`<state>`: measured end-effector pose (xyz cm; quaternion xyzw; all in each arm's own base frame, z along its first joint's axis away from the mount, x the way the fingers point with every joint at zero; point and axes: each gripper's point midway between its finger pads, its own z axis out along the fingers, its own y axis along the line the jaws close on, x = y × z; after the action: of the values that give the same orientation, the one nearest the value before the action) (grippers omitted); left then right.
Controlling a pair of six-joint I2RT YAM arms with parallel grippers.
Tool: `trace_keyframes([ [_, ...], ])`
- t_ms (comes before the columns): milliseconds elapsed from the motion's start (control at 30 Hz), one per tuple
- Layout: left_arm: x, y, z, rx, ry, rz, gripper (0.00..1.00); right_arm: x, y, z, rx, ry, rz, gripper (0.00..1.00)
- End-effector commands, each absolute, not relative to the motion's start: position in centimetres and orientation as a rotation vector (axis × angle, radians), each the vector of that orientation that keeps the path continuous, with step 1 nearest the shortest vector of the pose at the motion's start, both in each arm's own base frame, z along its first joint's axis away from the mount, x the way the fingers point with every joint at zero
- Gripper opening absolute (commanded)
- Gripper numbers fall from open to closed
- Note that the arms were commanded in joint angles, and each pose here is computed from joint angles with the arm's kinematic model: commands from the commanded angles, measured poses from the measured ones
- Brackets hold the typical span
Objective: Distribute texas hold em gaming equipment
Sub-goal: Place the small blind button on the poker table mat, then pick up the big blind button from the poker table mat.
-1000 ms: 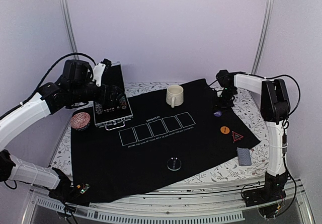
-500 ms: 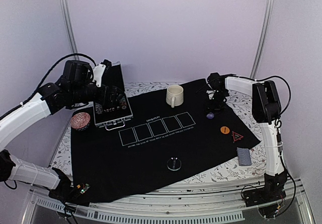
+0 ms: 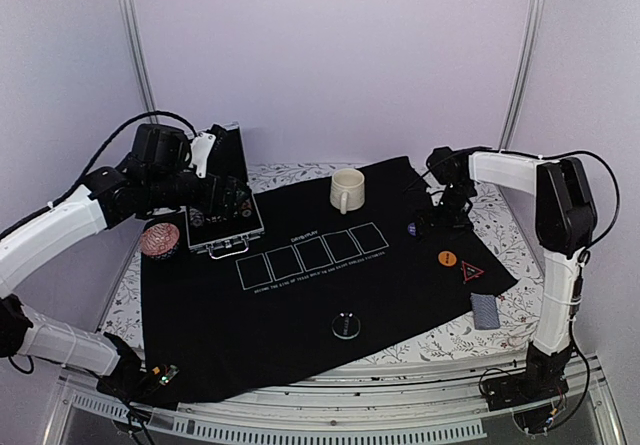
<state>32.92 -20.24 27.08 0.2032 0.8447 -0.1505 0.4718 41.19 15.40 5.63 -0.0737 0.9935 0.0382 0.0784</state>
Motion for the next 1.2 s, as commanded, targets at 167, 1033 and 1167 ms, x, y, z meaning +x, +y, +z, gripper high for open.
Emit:
trace_keyframes([
  [167, 33.3, -20.5, 26.6, 0.499, 2.072, -0.390, 0.98, 35.3, 13.2, 1.9, -0.161, 3.115, 0.093, 0.99],
  [1033, 33.1, -20.0, 26.3, 0.487, 2.086, -0.368, 0.98, 37.0, 10.3, 0.1, -0.115, 3.131, -0.024, 0.57],
  [1167, 33.0, -20.0, 26.1, 0.485, 2.091, -0.370, 0.98, 37.0, 11.1, 0.0, -0.132, 3.131, 0.024, 0.52],
])
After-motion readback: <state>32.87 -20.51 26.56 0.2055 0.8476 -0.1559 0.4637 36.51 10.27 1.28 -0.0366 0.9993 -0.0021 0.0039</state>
